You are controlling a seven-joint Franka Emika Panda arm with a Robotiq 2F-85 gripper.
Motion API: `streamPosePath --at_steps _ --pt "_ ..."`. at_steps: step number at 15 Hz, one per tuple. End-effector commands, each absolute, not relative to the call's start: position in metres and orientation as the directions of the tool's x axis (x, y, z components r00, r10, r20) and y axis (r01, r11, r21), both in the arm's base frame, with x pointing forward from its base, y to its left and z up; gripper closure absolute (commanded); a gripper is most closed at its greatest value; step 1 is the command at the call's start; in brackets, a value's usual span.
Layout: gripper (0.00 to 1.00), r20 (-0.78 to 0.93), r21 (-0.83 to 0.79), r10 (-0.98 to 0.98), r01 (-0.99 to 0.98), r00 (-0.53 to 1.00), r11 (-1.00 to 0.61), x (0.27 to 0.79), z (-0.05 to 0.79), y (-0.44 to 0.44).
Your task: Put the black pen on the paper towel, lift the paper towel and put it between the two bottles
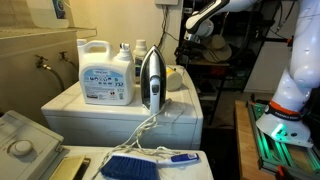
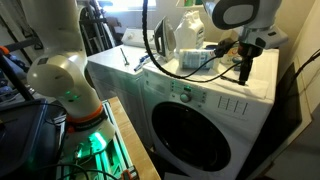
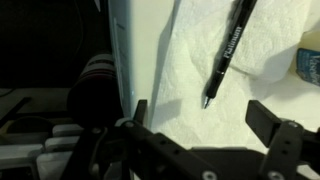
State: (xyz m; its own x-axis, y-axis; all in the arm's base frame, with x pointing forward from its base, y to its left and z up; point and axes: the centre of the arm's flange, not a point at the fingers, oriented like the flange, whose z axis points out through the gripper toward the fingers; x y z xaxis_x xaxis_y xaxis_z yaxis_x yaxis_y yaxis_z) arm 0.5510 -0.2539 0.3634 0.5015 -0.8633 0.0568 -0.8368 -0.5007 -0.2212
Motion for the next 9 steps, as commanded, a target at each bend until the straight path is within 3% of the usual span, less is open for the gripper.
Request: streamPosePath --at_steps 1,9 --pt "0.00 0.069 -0.199 -0.816 -0.794 0.574 -0.575 0.531 0.350 -0.280" --pt "0.02 -0.029 -0.253 -0.799 -0.777 0.601 -0.576 0.535 0.327 -0.268"
